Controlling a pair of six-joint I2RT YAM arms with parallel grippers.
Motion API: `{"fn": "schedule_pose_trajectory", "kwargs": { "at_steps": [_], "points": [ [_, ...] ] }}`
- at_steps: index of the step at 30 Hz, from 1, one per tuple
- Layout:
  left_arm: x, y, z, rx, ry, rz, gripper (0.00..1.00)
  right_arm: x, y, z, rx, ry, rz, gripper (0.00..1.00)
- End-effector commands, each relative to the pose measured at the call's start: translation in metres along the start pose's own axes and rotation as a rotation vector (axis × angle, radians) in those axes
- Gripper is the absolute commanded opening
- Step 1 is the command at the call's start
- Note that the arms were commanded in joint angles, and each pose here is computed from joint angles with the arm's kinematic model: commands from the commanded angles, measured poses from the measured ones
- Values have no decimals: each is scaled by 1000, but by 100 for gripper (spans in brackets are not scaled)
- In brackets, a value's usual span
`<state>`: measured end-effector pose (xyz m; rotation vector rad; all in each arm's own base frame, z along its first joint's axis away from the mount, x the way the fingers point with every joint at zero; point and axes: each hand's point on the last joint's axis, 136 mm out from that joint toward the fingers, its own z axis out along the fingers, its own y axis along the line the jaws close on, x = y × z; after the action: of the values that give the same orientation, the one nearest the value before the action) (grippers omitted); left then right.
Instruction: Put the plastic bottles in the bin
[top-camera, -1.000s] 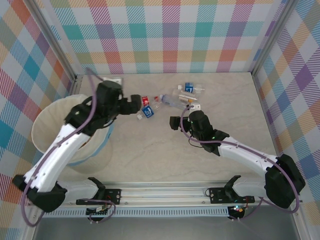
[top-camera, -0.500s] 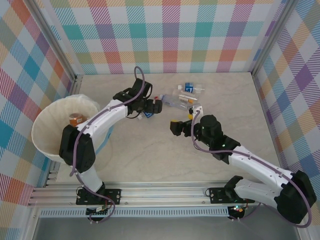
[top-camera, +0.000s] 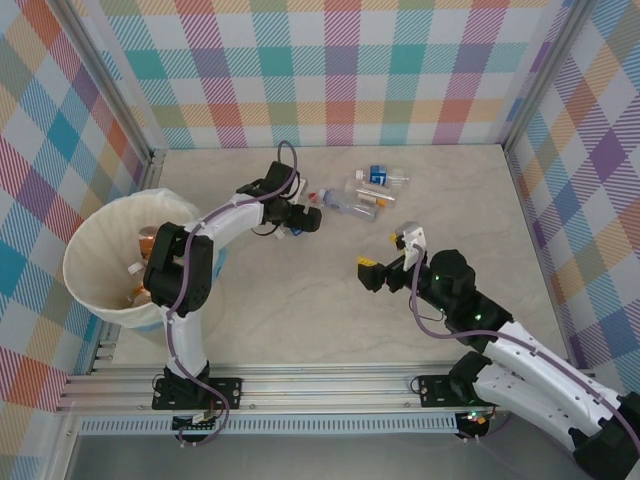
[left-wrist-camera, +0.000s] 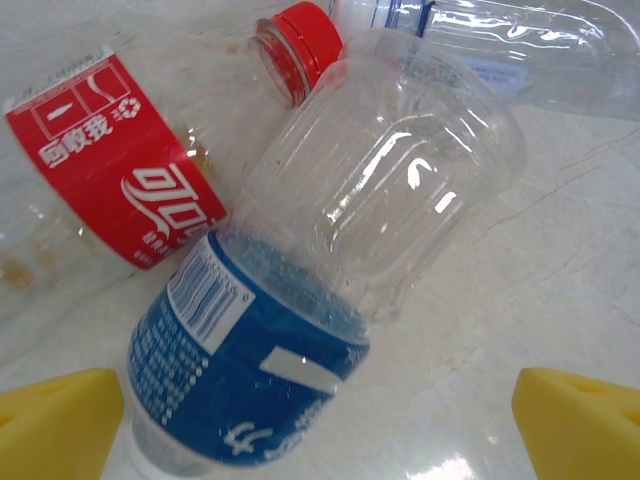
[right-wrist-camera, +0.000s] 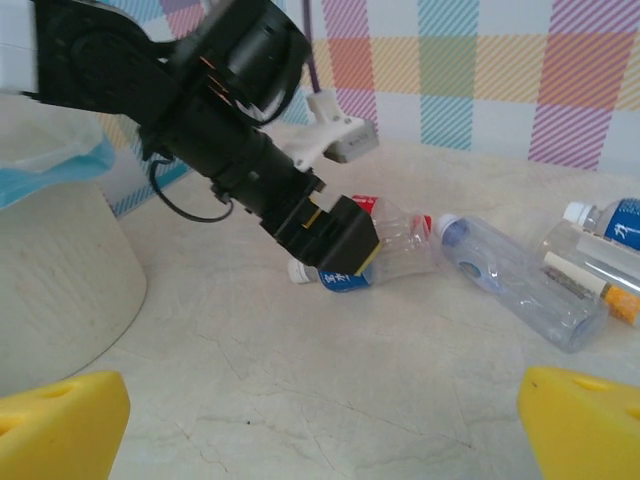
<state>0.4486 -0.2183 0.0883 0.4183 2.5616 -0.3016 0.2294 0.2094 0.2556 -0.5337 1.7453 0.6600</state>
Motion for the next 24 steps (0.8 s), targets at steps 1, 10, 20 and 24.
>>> {"fn": "schedule_pose_trajectory", "kwargs": {
  "at_steps": [1,10,20,24],
  "points": [
    [-4,1,15,31,-14,51,99,8,12,-9,-70,34,-77,100],
    [19,-6,41,65,34,55,92,25,31,-28,-186,148,-143,100],
    [38,-13,49,20,66,97,75,33,30,-16,-189,153,-132,100],
    [37,-16,44,31,55,87,66,29,19,-10,-128,126,-128,100]
  ]
}}
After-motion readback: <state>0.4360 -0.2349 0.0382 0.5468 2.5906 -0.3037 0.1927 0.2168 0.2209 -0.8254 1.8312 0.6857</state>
